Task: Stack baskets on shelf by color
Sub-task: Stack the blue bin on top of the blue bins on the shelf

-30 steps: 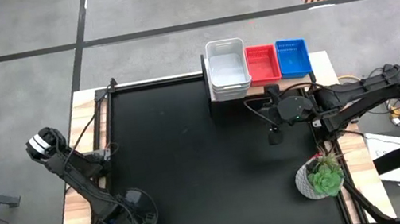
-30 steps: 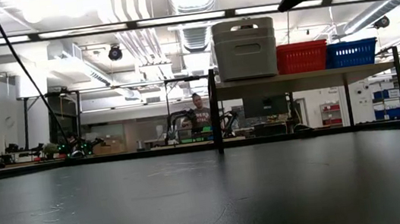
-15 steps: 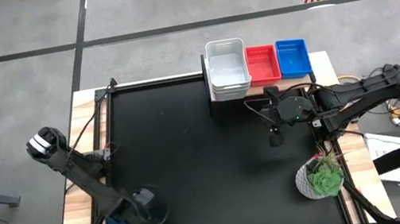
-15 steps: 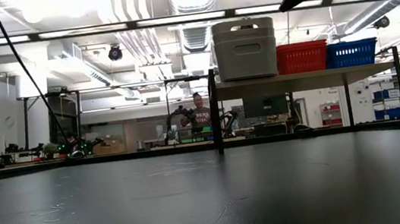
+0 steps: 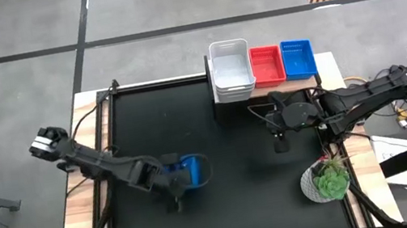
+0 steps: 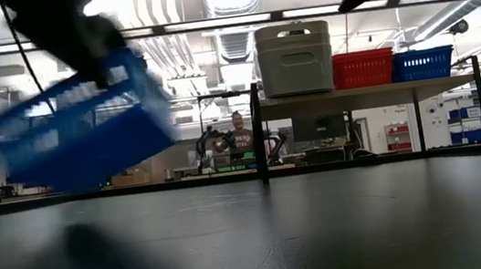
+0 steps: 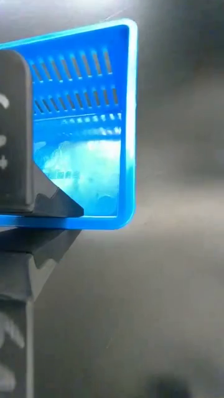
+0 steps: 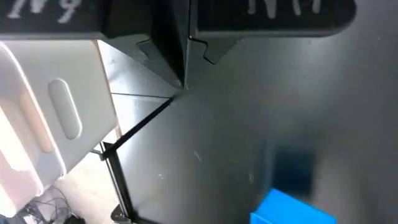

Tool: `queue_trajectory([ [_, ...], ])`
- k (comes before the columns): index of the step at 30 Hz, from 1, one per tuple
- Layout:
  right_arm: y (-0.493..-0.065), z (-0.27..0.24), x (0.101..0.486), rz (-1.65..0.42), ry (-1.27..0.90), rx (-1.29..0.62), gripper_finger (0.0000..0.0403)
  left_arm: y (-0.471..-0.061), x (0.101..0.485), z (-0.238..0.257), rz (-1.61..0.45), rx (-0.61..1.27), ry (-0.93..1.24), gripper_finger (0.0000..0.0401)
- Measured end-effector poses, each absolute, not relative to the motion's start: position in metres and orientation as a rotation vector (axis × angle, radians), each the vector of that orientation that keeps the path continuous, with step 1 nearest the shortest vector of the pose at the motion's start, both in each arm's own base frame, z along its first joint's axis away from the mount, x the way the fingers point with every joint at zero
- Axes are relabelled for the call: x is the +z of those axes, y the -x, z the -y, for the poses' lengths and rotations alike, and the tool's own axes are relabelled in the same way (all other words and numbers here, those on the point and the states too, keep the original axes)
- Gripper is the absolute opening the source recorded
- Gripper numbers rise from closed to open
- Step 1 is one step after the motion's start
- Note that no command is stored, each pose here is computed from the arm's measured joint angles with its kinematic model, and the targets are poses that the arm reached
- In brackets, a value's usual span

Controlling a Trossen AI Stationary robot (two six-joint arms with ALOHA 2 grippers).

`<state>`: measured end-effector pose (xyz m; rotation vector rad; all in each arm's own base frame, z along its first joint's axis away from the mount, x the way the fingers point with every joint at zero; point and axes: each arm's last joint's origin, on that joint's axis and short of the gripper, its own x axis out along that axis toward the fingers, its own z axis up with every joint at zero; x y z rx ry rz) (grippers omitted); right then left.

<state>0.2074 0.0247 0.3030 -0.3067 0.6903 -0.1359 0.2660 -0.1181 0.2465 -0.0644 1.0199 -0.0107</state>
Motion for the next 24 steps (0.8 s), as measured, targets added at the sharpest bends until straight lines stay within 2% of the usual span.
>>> queue_trajectory([
  [5, -0.213, -0.026, 0.297, -0.718, 0.311, -0.130, 0.0009, -0.285, 0.245, 0.095, -0.878, -0.115, -0.190, 0.0000],
  [9, -0.219, -0.028, 0.292, -0.739, 0.300, -0.082, 0.0009, -0.290, 0.237, 0.083, -0.840, -0.132, -0.284, 0.0000],
  [18, -0.234, -0.031, 0.280, -0.766, 0.324, -0.055, 0.0009, -0.302, 0.194, 0.083, -0.865, -0.145, -0.222, 0.0000],
  [24, -0.243, -0.033, 0.272, -0.792, 0.326, -0.045, 0.0010, -0.306, 0.180, 0.086, -0.916, -0.187, -0.172, 0.0001],
])
